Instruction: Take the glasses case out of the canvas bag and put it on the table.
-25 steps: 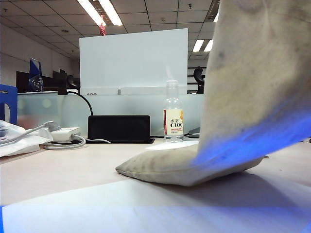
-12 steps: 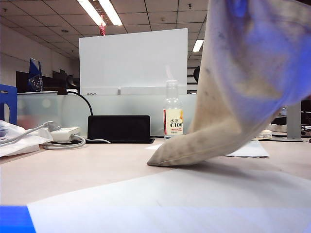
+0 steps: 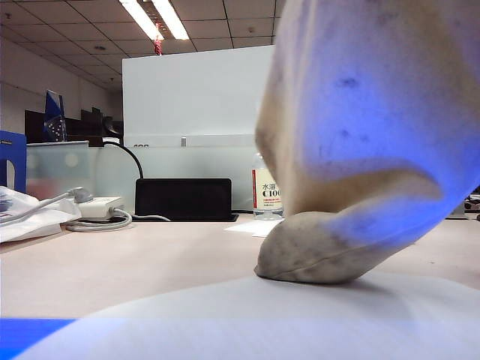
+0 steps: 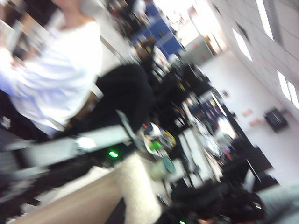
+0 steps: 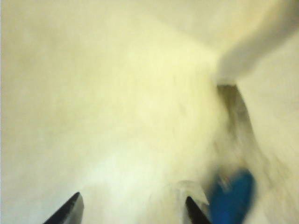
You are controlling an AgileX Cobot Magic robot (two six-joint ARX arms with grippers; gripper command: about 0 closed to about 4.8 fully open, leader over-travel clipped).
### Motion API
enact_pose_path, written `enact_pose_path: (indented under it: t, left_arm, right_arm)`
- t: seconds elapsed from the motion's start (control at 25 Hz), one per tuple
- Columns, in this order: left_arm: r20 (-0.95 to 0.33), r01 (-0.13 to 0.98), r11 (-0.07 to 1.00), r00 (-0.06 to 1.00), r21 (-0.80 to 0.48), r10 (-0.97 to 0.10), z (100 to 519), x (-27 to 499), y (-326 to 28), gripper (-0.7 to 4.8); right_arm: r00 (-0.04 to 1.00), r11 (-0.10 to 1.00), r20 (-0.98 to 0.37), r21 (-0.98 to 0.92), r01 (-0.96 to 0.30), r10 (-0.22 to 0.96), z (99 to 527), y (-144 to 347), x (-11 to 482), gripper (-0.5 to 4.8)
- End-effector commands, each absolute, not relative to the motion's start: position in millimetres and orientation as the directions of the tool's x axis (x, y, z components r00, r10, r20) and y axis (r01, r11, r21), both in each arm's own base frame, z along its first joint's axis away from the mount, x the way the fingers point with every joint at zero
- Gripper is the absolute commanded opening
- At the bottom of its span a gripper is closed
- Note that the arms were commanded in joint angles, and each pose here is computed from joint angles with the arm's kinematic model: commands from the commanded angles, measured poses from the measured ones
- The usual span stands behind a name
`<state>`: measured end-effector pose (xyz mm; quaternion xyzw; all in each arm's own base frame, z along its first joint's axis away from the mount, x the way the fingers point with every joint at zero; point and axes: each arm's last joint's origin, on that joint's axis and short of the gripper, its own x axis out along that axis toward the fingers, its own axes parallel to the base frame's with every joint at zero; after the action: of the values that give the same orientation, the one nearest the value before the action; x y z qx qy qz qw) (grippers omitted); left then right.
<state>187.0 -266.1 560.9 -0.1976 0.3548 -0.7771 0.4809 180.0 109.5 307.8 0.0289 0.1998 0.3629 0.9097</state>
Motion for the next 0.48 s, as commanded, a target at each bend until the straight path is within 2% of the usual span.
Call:
enact_pose_path:
  t: [0.04,0.28,0.32,0.36,0.44,0.48]
  left_arm:
    - [-0.001,0.65,-0.282,-0.399,-0.706,-0.917,569.9,197.9,-253.3,-0.06]
    - [0.044,0.644,-0.335,-0.424,-0.687,-0.905,578.7,193.7,-255.9,-0.06]
    - [0.044,0.636,-0.332,-0.424,-0.697,-0.905,578.9,193.5,-255.7,-0.06]
    - [0.044,0.635,-0.333,-0.425,-0.697,-0.904,578.9,193.5,-255.7,-0.06]
    - [0.044,0.622,-0.339,-0.44,-0.706,-0.897,579.6,192.3,-254.8,-0.06]
    - [0.045,0.621,-0.348,-0.449,-0.703,-0.892,579.9,189.8,-256.5,-0.06]
  right_arm:
    - [0.62,0.721,-0.412,0.152,-0.676,0.668,308.9,100.2,157.5,2.5]
    - [0.467,0.67,-0.603,0.156,-0.726,0.646,256.2,124.6,150.1,2.38]
    - [0.492,0.679,-0.606,0.111,-0.726,0.625,255.9,131.2,147.6,2.34]
    - [0.511,0.686,-0.598,0.091,-0.722,0.617,257.0,132.6,147.3,1.93]
    - [0.523,0.707,-0.619,0.076,-0.703,0.586,252.8,133.2,150.5,1.46]
    - [0.528,0.727,-0.646,0.062,-0.683,0.551,246.9,134.3,155.3,1.47]
